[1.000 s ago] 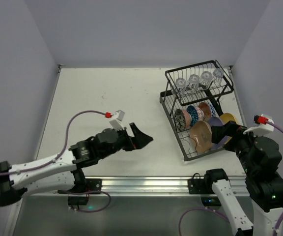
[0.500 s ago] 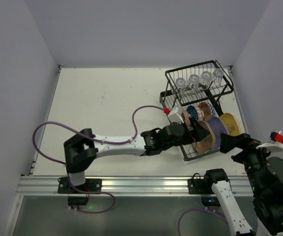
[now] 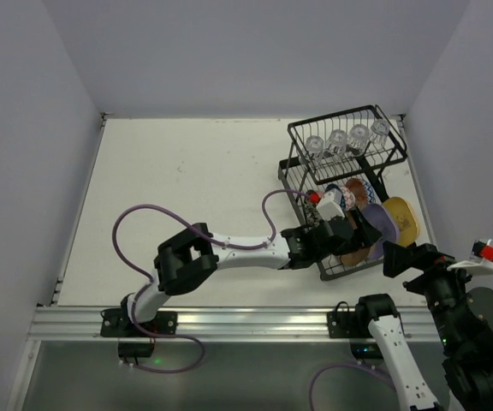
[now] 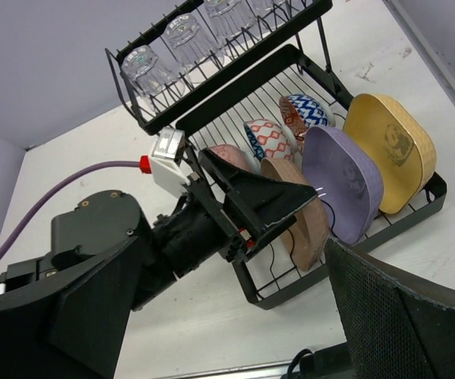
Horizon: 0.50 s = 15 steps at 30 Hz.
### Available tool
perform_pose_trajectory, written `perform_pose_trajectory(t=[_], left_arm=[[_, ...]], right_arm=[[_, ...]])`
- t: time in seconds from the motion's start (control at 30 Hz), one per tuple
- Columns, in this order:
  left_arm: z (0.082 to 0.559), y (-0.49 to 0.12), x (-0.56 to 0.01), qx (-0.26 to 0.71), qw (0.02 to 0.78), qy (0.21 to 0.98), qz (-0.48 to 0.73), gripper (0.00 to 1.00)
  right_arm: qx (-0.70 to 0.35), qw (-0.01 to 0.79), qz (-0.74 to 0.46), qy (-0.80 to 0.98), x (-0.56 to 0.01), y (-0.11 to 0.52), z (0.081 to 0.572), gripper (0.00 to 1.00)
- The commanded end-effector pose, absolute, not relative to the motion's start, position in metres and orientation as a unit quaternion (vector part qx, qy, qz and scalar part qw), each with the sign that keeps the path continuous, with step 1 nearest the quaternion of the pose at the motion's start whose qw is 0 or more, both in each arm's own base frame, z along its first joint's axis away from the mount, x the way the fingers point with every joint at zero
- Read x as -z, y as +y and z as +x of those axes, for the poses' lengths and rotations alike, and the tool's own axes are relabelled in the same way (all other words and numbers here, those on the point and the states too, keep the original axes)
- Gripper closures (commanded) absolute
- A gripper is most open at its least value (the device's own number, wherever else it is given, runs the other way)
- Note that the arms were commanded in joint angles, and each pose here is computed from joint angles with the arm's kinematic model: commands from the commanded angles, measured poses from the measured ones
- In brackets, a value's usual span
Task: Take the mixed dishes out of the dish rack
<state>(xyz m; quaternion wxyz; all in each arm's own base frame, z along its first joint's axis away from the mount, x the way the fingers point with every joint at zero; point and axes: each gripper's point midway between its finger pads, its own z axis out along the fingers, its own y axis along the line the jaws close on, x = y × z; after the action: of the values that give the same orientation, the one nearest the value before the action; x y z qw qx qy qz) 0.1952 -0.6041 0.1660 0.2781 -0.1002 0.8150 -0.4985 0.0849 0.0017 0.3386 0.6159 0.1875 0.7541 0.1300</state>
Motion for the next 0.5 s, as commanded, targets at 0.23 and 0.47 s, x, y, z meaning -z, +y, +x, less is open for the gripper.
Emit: perform_pose_trajectory(t=[0.23,0.47], left_arm=[[0.227,-0.606,-0.171,0.482,0.326,0.8,-0.148,0.44],[0.233,-0.612,-0.174,0.495,0.329,0.791,-0.147,0.69]], right_arm=[[-0.163,0.622,0.168,0.747,-0.347,0.013,0.081,0.01],[-0.161,0.618,0.163,0.752,-0.341,0.015,0.084,0.01]])
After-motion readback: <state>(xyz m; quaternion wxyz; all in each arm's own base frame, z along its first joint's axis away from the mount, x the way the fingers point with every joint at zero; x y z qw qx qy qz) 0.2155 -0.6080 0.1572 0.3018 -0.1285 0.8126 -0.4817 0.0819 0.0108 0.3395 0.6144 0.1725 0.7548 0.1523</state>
